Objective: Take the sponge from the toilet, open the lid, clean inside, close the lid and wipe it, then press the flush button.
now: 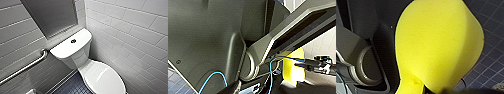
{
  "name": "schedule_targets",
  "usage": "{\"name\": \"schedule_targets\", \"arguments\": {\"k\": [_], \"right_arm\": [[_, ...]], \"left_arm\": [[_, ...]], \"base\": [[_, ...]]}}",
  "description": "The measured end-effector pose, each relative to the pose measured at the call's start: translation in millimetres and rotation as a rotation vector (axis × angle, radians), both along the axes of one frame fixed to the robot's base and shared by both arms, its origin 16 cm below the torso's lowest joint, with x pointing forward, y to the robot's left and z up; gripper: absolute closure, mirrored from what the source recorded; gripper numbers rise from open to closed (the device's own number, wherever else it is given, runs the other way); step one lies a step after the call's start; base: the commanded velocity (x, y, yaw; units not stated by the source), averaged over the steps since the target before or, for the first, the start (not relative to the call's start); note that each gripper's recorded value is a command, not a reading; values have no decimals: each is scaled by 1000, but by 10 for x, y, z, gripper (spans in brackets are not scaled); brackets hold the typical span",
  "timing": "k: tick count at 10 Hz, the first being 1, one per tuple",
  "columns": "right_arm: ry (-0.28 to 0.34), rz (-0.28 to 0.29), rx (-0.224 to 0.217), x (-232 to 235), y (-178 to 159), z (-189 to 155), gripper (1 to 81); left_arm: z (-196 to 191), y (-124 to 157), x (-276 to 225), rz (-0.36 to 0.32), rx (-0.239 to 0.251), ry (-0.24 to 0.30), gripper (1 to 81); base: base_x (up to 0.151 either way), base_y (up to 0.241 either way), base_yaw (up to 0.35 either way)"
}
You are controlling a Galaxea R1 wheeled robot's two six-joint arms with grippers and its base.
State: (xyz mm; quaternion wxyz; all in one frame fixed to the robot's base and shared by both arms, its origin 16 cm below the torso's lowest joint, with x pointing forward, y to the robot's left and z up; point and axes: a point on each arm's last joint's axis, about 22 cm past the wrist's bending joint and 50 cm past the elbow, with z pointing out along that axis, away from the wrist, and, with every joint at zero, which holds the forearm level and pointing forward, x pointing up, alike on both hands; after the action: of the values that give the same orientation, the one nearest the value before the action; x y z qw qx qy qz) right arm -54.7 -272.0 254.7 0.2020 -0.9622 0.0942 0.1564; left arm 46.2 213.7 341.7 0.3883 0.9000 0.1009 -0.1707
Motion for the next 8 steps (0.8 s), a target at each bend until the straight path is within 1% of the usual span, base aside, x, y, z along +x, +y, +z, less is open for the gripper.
{"name": "schedule_targets", "arguments": {"k": [2,3,4,5,6,7,8], "right_arm": [[7,-35,-48,137,-47,-5,811],[-1,-62,-64,310,-86,-23,811],[-3,-96,-70,489,-83,-27,811],[-2,-125,-60,655,-39,-3,811],[6,-155,-36,803,42,70,811],[23,-179,-9,914,127,167,811],[30,-193,9,1018,165,231,811]], "left_arm": [[0,-24,-19,-13,-5,-8,10],[7,-90,-44,-21,-16,-12,10],[22,-169,-89,-26,-27,-13,10],[44,-232,-169,-31,-36,-7,10],[33,-239,-295,-43,-30,3,10],[-29,-190,-431,-58,-8,17,10],[-108,-146,-550,-80,18,21,10]], "base": [[0,0,0],[0,0,0],[0,0,0],[0,0,0],[0,0,0],[0,0,0],[0,0,0]]}}
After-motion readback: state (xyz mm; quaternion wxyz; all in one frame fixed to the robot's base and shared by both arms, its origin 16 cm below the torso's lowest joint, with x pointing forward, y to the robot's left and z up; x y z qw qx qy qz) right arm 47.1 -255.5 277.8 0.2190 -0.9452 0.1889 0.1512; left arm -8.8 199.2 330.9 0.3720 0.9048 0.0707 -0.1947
